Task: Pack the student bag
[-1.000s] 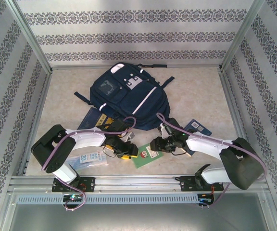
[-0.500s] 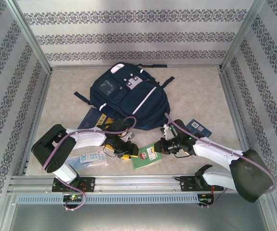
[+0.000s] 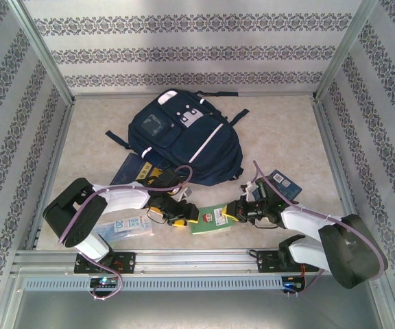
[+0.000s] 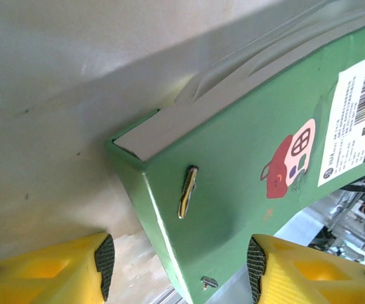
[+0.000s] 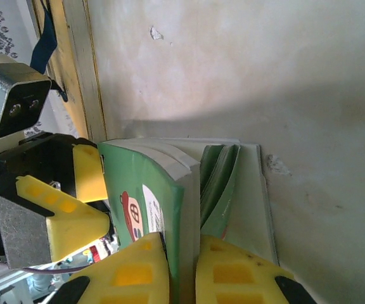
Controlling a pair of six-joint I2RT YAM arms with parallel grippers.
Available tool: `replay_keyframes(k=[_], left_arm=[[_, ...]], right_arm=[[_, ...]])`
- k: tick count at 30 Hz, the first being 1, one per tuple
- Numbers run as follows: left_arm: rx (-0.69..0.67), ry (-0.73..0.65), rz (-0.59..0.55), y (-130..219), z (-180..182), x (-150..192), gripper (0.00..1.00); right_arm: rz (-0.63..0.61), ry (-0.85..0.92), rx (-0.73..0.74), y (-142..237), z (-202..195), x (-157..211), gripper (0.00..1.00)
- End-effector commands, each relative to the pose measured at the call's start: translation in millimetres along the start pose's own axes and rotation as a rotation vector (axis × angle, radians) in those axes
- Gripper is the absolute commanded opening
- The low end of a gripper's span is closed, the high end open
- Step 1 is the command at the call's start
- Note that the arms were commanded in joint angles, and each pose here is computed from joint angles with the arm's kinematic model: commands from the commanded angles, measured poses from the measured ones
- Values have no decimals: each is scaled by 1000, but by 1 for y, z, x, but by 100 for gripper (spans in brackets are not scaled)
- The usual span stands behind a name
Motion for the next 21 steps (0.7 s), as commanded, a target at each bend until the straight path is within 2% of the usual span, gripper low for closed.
replay_keyframes(k=[1,10,13,17,18,19,21], left_arm=[[92,-6,-48,-8,-12,-19,59],[305,19,-103,-1,-51,-37,52],[333,-8,-145,11,-64,-40,45],[352,-47,-194,24,-76,-43,25],[349,-55,-200,26,-78,-43,19],[345,-65,-205,29,-80,-43,13],[335,-89,-220,35,-84,-43,2]], right_arm=[[-31,-104,67,0,-26,-1,0],[-52,-135,56,2,-29,-4,0],[-58,-135,59,3,-30,-5,0],[-72,-125,49,5,-26,-6,0],[-77,-121,49,6,-24,-6,2],[-83,-111,51,8,-22,-7,10],[-103,-82,61,14,-18,-7,35]])
Point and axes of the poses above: each hand's point on the last joint's axis, 136 mm out from that joint toward the fingers, its own y axis back along the fingers, its own z axis along the line the jaws close on, x = y × z, the point moved 2 cm from there along y, back along the fingers, and after that the axes turned 6 degrees about -y, right-handed, at the moved point
